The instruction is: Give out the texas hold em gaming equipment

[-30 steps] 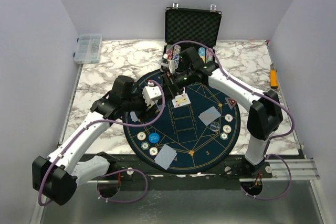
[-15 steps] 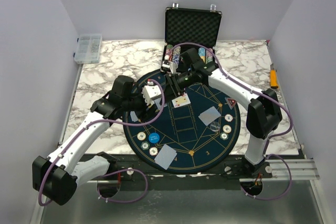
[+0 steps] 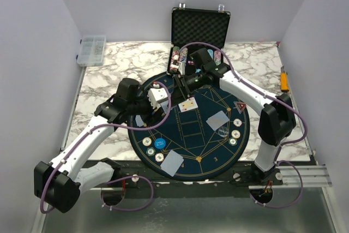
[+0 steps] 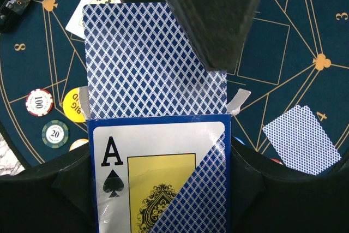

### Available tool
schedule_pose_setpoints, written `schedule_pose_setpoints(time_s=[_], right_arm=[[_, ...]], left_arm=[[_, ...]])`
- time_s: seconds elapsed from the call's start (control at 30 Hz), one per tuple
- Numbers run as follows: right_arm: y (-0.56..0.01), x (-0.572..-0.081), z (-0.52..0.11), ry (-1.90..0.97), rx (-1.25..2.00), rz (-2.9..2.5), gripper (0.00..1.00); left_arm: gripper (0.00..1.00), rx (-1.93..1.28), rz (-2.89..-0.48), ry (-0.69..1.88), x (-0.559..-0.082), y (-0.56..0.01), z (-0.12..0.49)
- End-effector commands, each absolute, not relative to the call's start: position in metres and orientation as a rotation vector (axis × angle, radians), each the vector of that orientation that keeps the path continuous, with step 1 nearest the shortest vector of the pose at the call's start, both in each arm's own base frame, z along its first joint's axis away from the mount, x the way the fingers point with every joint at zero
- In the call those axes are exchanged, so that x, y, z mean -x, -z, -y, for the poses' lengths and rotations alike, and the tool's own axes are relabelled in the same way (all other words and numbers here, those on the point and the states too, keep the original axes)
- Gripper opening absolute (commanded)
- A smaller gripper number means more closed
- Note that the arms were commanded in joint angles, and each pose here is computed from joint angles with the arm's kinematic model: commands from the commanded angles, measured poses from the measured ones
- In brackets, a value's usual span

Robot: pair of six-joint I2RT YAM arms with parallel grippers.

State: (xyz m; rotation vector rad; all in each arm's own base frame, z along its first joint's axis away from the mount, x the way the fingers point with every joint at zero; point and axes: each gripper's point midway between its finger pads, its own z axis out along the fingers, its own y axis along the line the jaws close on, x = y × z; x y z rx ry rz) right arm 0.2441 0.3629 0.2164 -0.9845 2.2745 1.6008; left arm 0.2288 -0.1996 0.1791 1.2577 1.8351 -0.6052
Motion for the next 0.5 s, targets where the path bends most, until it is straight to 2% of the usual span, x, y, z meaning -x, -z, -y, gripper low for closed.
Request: schedule_pose_setpoints(time_s=[0.0,0.23,0.37,0.47], right_arm=[[-0.215,-0.242,-0.373,-1.615,0.974,-2.285,0.67],[-0.202,-0.253,-0.364,-1.496,0.911,-2.367,0.38],[-0.205,-0.258,-0.354,-1.463,0.89,-2.363,0.33],[-0.21,-0.261,-0.349,-1.456,0.873,-2.351,0.23]], left_arm=[[0.0,-1.245,-1.765,0.628,-0.234,-0.2,0.21],[0.0,-1.225,-1.775,0.613,-0.231,-0.197,0.204],[0.0,-1.221,-1.789,0.611,-0.23,-0.192,0.201],[0.0,-1.218,-1.798,0.615,-0.23,-0.19,0.201]])
